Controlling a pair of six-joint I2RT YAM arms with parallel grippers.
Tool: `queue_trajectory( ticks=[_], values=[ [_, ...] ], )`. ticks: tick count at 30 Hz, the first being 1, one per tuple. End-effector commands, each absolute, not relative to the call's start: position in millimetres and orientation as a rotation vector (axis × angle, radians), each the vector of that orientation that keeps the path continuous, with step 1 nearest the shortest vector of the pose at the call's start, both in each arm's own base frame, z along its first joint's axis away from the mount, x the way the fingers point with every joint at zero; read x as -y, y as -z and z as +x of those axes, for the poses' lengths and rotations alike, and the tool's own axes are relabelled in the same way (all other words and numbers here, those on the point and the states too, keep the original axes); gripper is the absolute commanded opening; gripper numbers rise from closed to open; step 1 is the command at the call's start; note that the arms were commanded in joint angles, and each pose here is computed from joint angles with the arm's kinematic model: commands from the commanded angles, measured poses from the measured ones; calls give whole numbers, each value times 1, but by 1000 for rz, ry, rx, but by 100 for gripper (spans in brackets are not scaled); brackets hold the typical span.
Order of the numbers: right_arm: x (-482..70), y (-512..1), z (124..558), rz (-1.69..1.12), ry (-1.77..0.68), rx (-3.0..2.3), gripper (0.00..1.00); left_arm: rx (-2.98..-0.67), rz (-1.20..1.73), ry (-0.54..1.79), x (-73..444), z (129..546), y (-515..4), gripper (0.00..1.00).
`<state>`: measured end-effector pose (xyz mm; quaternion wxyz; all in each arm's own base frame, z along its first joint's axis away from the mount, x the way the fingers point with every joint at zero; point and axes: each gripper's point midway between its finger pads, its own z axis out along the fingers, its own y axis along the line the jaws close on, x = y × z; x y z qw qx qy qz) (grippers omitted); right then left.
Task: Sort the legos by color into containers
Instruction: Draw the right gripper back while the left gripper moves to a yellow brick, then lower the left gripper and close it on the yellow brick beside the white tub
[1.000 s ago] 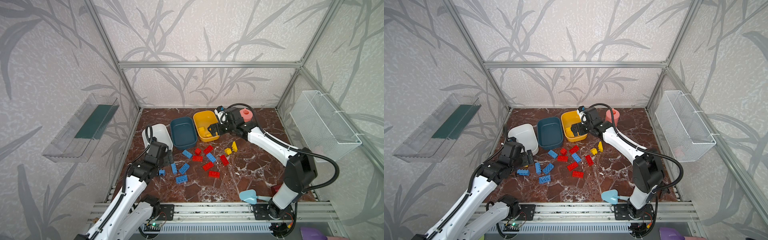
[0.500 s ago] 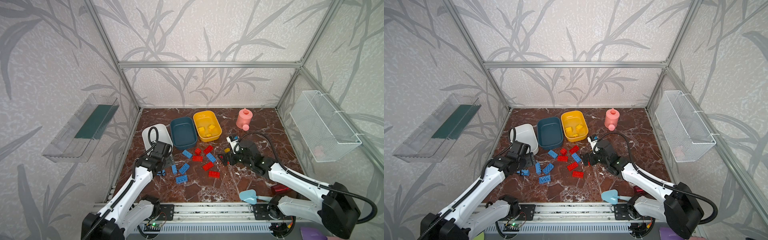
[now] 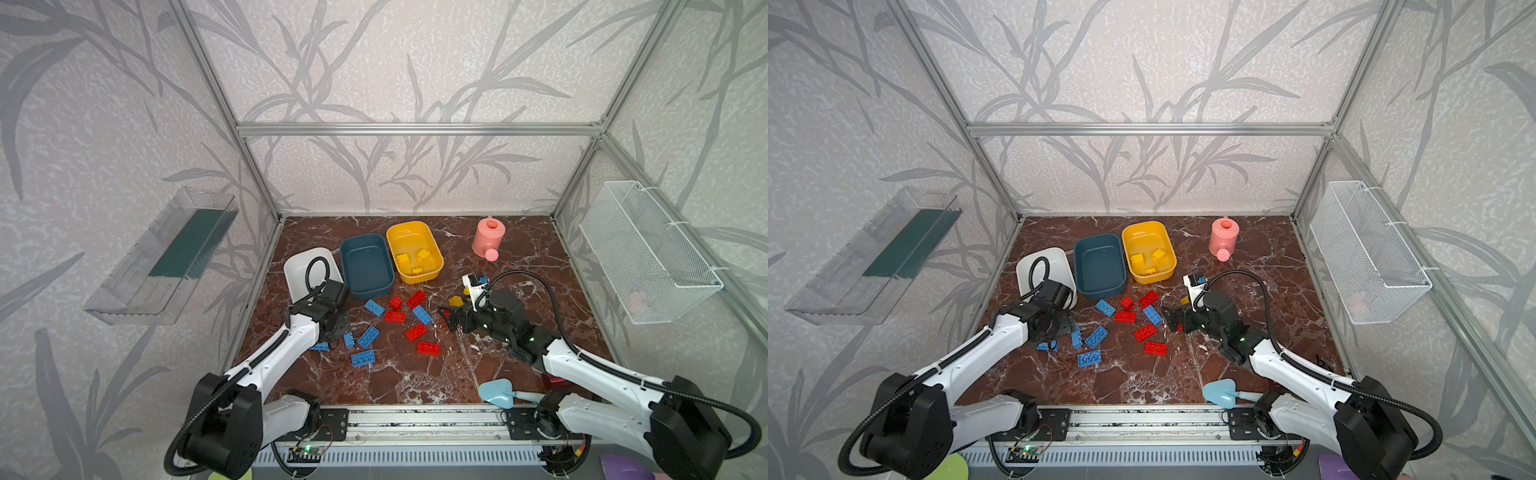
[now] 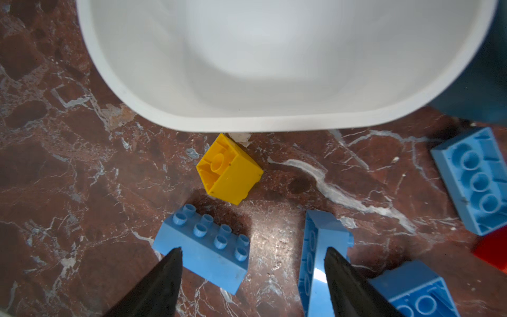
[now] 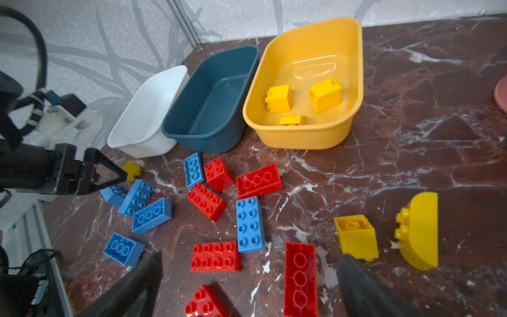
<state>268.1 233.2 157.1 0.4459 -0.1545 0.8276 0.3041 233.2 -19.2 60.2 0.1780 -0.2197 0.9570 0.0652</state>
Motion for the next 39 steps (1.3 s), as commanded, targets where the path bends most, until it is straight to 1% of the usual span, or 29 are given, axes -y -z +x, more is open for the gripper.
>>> queue_trajectory(
  ticks=[1, 8, 13, 18, 27, 39],
  values=[
    [-236, -160, 268, -372, -783, -2020, 99, -2661, -666, -253, 10, 242, -64, 74],
    [-239, -154, 268, -371, -800, -2033, 99, -2621, -703, -339, -2, 251, -61, 74],
    [-243, -146, 269, -373, -816, -2056, 99, -2616, -746, -331, -6, 256, -55, 81],
    [-244, -142, 269, -373, -818, -2066, 99, -2631, -774, -333, -9, 261, -47, 82],
    [-247, -138, 270, -378, -831, -2075, 99, -2659, -793, -340, -11, 269, -34, 71],
    [-250, -138, 268, -385, -856, -2075, 99, -2690, -806, -345, -12, 268, -26, 63]
  ],
)
